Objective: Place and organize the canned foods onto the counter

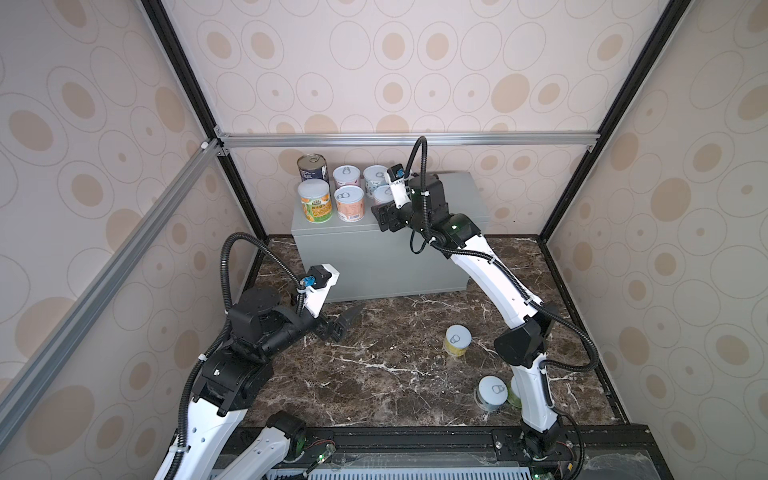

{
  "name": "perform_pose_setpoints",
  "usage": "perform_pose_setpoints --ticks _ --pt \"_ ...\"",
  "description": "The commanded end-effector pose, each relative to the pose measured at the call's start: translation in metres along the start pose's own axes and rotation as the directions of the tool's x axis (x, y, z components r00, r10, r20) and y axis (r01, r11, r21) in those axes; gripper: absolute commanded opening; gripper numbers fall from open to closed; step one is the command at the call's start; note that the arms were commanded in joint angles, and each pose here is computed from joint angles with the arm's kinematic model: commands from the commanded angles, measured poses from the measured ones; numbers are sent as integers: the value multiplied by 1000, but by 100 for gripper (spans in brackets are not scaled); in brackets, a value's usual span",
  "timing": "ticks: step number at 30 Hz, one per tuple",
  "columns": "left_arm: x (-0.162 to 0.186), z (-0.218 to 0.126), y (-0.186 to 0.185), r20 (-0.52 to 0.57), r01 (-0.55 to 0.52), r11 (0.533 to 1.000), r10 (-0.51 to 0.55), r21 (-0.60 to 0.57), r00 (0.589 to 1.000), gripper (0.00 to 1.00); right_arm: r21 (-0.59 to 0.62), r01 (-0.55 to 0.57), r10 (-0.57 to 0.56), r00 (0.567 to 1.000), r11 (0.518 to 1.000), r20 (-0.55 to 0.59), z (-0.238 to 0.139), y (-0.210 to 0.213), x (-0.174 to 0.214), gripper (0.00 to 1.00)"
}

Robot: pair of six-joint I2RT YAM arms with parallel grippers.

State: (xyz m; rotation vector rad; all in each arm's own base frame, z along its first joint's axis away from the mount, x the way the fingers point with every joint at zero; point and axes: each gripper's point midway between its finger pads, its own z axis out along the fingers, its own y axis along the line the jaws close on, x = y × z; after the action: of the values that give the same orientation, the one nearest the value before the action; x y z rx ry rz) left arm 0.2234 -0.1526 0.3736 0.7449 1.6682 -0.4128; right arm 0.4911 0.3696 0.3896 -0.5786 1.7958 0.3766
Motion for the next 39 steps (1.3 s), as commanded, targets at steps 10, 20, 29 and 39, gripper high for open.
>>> perform_pose_setpoints --ticks 10,20,29,39 --pt "-12 10 4 -17 -11 1000 12 10 1000 98 2 -19 18 996 1000 91 -24 -15 -3 85" --pt "-29 19 9 -2 34 999 -34 13 999 98 -80 -13 23 993 997 115 -24 -13 -5 79" --pt "-31 24 10 3 69 998 -69 15 998 98 -149 6 14 991 989 131 -22 -1 -11 83" --pt "-29 22 12 7 75 997 -75 2 997 98 -172 -15 33 994 985 102 -5 4 -6 68"
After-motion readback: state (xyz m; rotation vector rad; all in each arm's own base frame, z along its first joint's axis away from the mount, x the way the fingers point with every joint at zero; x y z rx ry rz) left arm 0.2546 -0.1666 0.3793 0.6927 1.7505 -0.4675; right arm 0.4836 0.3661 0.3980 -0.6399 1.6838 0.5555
